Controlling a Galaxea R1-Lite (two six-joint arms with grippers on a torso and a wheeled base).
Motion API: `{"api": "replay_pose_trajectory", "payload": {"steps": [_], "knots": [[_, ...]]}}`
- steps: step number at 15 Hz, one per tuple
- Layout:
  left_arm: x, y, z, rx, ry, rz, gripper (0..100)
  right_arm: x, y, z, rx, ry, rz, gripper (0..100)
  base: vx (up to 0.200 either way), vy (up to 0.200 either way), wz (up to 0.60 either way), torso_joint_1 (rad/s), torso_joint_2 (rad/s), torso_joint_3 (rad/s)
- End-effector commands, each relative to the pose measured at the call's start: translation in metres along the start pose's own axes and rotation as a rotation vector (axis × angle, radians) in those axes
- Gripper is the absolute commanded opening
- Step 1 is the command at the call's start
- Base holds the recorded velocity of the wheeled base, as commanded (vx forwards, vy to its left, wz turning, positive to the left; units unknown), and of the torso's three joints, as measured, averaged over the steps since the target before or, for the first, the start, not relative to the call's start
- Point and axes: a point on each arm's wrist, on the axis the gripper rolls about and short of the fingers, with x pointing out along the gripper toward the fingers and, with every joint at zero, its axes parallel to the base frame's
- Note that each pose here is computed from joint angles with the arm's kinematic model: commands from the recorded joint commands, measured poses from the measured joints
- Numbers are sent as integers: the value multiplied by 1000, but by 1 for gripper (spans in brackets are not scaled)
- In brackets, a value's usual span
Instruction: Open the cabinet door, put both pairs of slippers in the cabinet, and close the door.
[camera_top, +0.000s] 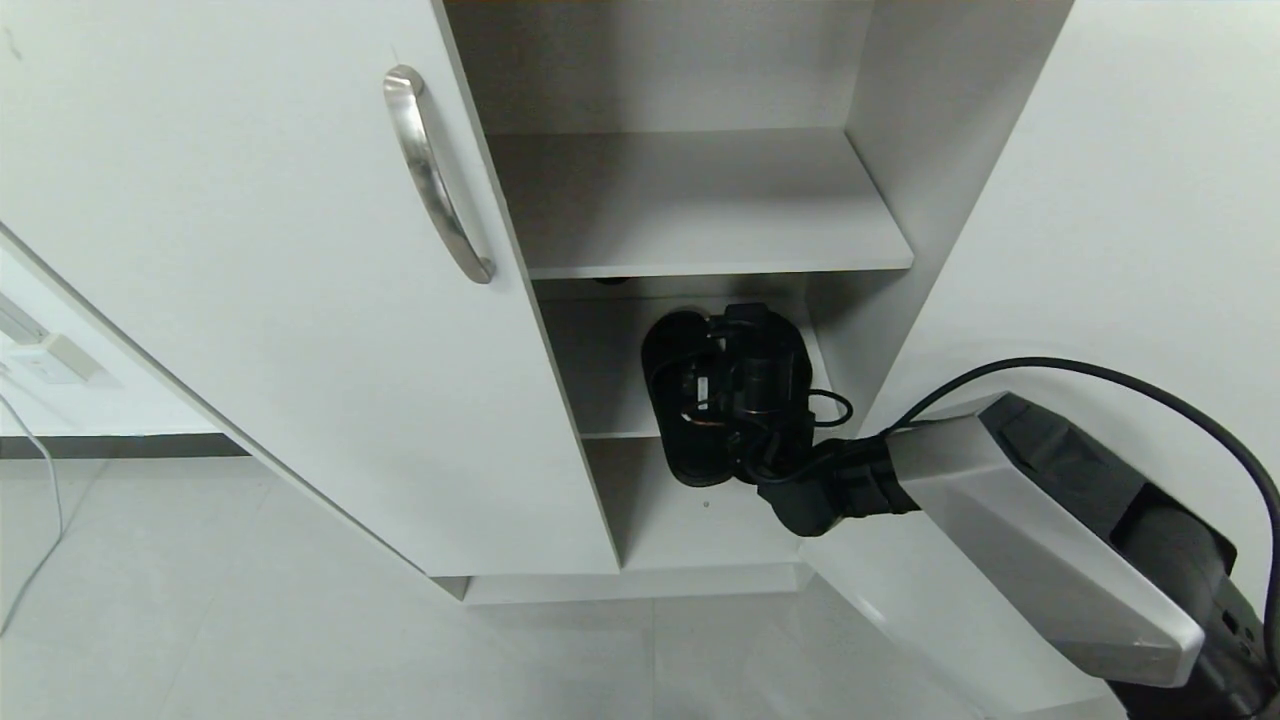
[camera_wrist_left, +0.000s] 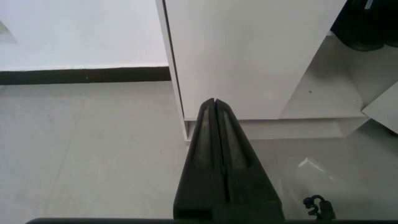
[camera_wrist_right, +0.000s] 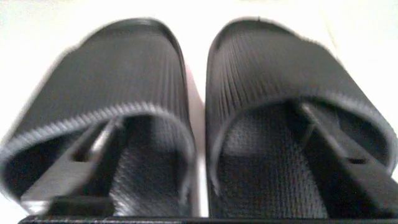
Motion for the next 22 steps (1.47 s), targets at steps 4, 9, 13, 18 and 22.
{"api": "replay_pose_trajectory", "payload": {"steps": [4,9,13,18,22], "knots": [[0,0,0,2,1,2,0,-46,-7,36,4,-1,42,100,0,0,0,0,0,0],[0,0,0,2,1,-1,0,-139,-29,40,-37,50,150,100,0,0,0,0,0,0],[0,0,0,0,1,-1,0,-169,-47,29,-47,60,176,100,0,0,0,0,0,0],[0,0,0,-17,0,-3,0,-177,-39,29,-40,58,211,100,-120,0,0,1,0,2],[0,0,0,-17,-1,-14,0,-185,-34,28,-44,61,234,100,-200,0,0,2,2,2]]}}
